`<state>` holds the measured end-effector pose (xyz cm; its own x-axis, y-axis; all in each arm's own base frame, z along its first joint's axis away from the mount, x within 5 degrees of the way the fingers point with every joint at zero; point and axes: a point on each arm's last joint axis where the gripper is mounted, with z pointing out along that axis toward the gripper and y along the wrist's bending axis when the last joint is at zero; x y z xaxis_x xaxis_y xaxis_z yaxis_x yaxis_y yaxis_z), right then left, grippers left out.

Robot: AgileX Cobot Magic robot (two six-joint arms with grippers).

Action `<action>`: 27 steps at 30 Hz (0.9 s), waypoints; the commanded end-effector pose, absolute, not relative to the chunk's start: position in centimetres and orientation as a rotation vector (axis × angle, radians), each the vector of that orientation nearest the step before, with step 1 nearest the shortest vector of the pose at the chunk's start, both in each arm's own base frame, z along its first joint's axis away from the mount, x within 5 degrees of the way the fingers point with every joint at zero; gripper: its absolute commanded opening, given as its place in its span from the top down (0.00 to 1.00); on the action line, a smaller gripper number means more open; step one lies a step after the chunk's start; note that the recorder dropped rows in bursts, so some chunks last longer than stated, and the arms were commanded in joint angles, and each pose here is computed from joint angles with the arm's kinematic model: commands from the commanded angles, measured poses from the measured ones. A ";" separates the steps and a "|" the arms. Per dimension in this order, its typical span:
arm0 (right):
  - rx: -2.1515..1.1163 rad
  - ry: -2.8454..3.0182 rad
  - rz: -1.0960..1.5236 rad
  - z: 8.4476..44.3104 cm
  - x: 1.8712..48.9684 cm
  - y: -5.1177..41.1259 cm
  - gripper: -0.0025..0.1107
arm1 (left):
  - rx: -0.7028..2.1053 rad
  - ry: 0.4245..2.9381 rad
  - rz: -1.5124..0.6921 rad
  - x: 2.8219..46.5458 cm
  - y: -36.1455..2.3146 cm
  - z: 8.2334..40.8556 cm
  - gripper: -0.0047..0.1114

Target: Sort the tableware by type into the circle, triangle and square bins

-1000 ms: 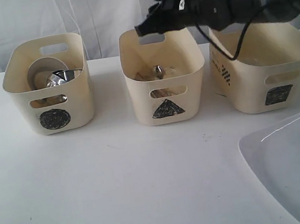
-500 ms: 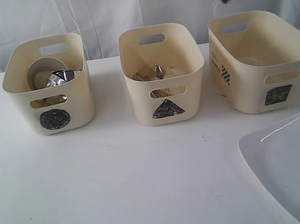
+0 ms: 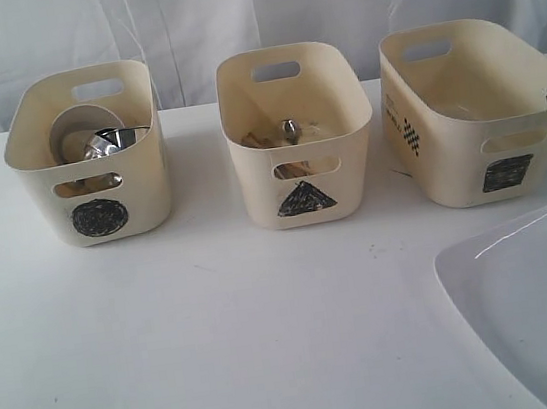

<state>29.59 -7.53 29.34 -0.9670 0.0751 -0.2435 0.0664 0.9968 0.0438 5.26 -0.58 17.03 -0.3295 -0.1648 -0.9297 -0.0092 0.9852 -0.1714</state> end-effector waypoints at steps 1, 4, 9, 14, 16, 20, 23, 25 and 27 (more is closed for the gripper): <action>0.037 2.920 0.319 26.3 28.6 -7.0 0.96 | -0.124 1.899 -0.171 5.3 -0.6 16.9 0.96; 0.063 2.973 0.274 24.6 27.6 -7.8 0.96 | -0.124 1.899 -0.171 5.3 -0.6 16.9 0.96; 0.312 2.923 0.293 22.6 26.2 -10.9 0.86 | -0.124 1.899 -0.171 5.3 -0.6 16.9 0.96; 0.675 2.830 0.502 20.3 25.0 -14.0 0.75 | -0.124 1.899 -0.171 5.3 -0.6 16.9 0.96; 0.764 2.829 0.595 19.4 24.6 -14.9 0.70 | -0.124 1.899 -0.171 5.3 -0.6 16.9 0.96; 0.822 2.862 0.671 18.4 24.0 -15.5 0.52 | -0.124 1.899 -0.171 5.3 -0.6 16.9 0.96; 0.829 2.855 0.693 18.5 24.1 -15.3 0.39 | -0.124 1.899 -0.171 5.3 -0.6 16.9 0.96; 0.823 2.865 0.710 18.5 24.0 -15.2 0.39 | -0.124 1.899 -0.171 5.3 -0.6 16.9 0.96; 0.814 2.882 0.704 18.5 23.9 -15.2 0.39 | -0.124 1.899 -0.171 5.3 -0.6 16.9 0.96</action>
<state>24.18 -15.14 18.44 -0.8525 0.5201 0.0528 0.4863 0.7519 0.4451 5.26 -0.58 17.03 -0.3295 -0.1648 -0.9297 -0.0092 0.9852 -0.1714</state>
